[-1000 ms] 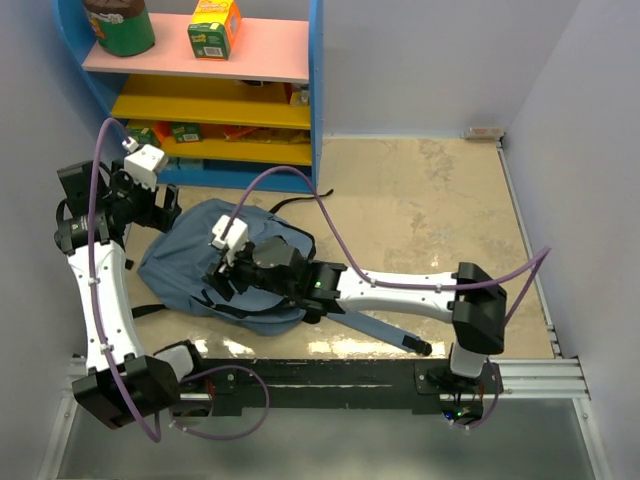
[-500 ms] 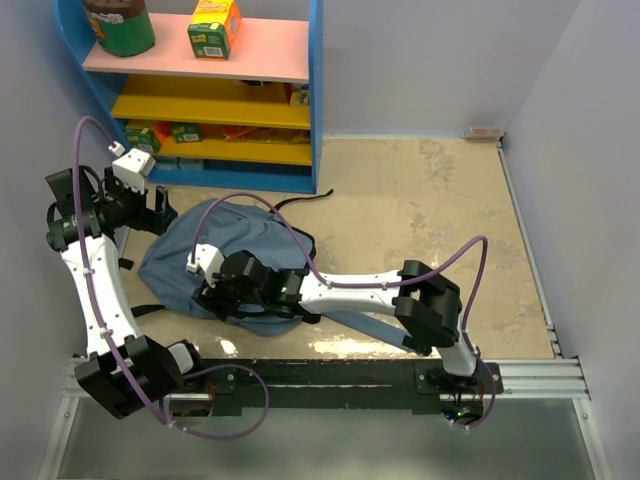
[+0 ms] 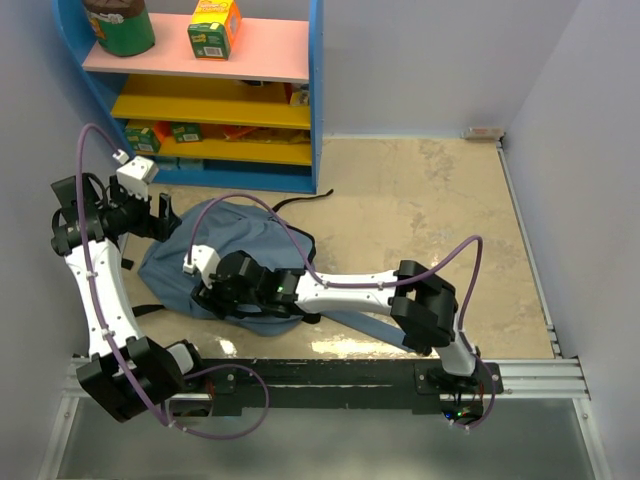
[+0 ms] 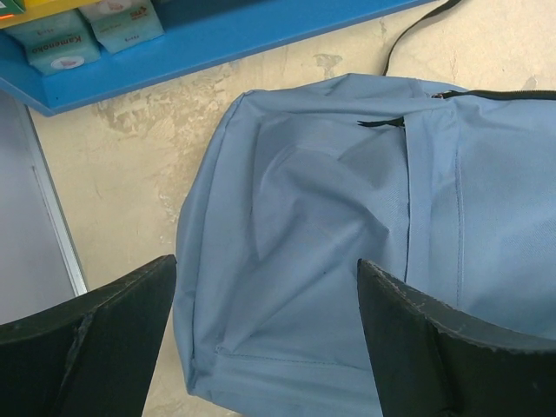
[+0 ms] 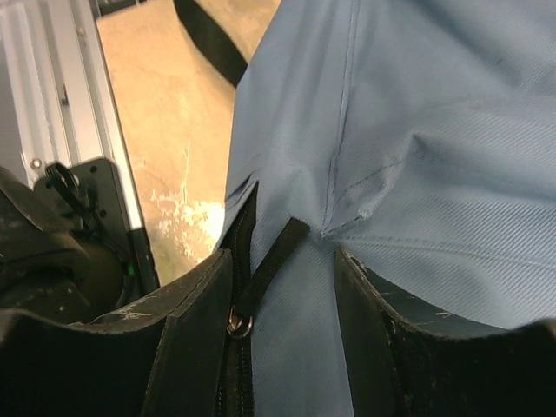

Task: Pack the student bag
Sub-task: Zip the student bag at the center of the board.

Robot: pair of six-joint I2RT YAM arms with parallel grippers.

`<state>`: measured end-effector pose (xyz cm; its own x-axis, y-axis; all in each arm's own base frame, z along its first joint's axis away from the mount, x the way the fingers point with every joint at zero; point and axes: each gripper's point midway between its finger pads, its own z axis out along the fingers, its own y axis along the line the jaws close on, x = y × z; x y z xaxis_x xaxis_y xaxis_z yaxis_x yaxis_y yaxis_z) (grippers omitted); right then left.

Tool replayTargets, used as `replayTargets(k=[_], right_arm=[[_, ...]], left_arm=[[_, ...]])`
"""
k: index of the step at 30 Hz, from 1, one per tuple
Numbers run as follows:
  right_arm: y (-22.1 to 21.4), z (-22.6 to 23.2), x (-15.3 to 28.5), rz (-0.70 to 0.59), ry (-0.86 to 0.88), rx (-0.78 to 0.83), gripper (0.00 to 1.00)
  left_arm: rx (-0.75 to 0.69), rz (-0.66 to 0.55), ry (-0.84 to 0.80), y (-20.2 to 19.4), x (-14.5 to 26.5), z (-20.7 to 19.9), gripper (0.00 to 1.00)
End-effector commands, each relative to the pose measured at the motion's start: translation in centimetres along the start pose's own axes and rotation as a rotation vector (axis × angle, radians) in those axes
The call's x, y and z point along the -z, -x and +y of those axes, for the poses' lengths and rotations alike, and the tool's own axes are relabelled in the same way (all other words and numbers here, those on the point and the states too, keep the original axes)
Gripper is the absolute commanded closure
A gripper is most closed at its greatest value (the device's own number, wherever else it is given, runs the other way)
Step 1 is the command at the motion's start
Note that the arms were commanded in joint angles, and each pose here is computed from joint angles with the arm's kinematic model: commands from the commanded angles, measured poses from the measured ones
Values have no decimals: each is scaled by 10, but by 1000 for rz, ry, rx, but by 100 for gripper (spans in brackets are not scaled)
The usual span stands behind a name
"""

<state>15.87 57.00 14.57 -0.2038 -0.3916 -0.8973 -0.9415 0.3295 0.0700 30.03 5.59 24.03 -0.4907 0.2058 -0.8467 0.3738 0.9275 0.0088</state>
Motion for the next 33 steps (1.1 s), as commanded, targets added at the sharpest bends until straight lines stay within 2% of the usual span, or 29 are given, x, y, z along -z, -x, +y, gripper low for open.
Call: replayTargets(k=[1,3,5,6,7,8,10,11,13,14,16,17,19,21,22,23,24,27,30,33], right_arm=[[6,5,-3,4,0,3,48],[2,4,-3,26,-11,12,50],[4,4,-3,24,-17,15,58],[12,5,1,4,-22,18,64],[16,3,3,-9,-28,18,76],[17,1,7,-16,-38,19,81],[42,-2,23,-95,-65,15,93],[35,-5,29,-93,-78,15,95],[63,-11,53,-191,-111,-7,99],[49,-14,58,-179,-124,-8,100],[70,-17,82,-277,-137,-38,100],[55,-21,85,-263,-153,-42,100],[55,-24,94,-301,-162,-67,100],[50,-26,103,-324,-166,-85,100],[47,-26,102,-321,-166,-97,100],[43,-25,100,-310,-164,-100,100],[40,-25,99,-303,-165,-103,100],[41,-28,102,-326,-176,-130,100],[42,-35,107,-339,-218,-147,100],[43,-45,117,-352,-275,-161,100]], left_arm=[[-56,-56,7,14,7,-1,12],[-57,-58,6,14,8,-2,12],[-59,-56,6,12,9,-3,12],[-63,-56,6,12,9,-4,12],[-69,-59,8,12,10,-4,12],[-78,-58,8,11,10,-5,12],[-88,-57,1,10,11,-7,12],[-110,-59,-8,10,11,-9,12],[-118,-50,-28,7,12,-13,12],[-146,-57,-48,9,12,-16,12],[-152,-40,-88,4,13,-24,12],[-186,-45,-110,6,15,-26,12],[-186,-16,-173,-4,17,-39,13],[-258,-27,-233,-6,19,-50,16],[-240,1,-300,-17,25,-66,18],[-345,-19,-349,-20,27,-73,20],[-334,-5,-384,-26,28,-83,26],[-461,54,-434,-51,24,-102,41],[-602,58,-505,-72,23,-128,48],[-685,32,-581,-83,25,-153,48]])
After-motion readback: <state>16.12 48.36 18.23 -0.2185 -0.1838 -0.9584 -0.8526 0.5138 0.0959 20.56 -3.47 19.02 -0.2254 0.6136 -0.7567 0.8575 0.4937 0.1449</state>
